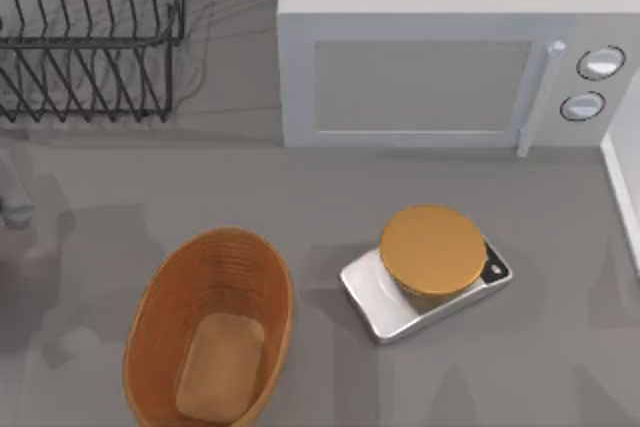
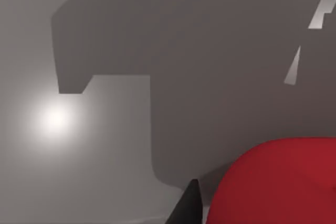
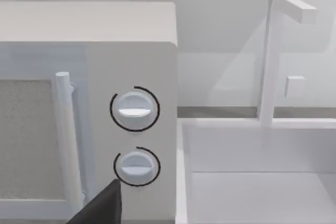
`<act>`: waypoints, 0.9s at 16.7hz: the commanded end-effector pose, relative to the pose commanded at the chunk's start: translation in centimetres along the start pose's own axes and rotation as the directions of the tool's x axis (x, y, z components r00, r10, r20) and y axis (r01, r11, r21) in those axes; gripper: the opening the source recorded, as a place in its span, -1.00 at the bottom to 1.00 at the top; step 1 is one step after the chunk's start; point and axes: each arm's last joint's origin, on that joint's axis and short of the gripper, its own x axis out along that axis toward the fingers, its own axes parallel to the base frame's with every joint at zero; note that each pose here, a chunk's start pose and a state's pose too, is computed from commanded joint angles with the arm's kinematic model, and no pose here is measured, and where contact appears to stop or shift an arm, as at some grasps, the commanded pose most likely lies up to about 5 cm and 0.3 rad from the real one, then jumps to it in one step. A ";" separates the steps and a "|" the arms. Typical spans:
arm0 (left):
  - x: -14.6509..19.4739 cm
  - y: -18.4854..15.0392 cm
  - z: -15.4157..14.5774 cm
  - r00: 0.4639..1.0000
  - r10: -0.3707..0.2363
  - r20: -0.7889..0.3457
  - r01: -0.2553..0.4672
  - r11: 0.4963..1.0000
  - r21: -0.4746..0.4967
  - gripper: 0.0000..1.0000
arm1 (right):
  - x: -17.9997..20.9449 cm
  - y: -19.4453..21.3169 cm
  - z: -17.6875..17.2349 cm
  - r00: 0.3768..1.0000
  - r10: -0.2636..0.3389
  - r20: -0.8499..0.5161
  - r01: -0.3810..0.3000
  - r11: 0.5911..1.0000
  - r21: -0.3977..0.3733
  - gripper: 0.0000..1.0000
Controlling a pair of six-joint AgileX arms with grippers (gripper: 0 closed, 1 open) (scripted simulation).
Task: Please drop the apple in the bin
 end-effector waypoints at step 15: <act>-7.3 1.0 0.5 1.000 0.001 0.003 -0.001 1.000 0.009 -1.00 | 0.0 0.0 0.0 1.000 0.000 0.000 0.000 1.000 0.000 1.00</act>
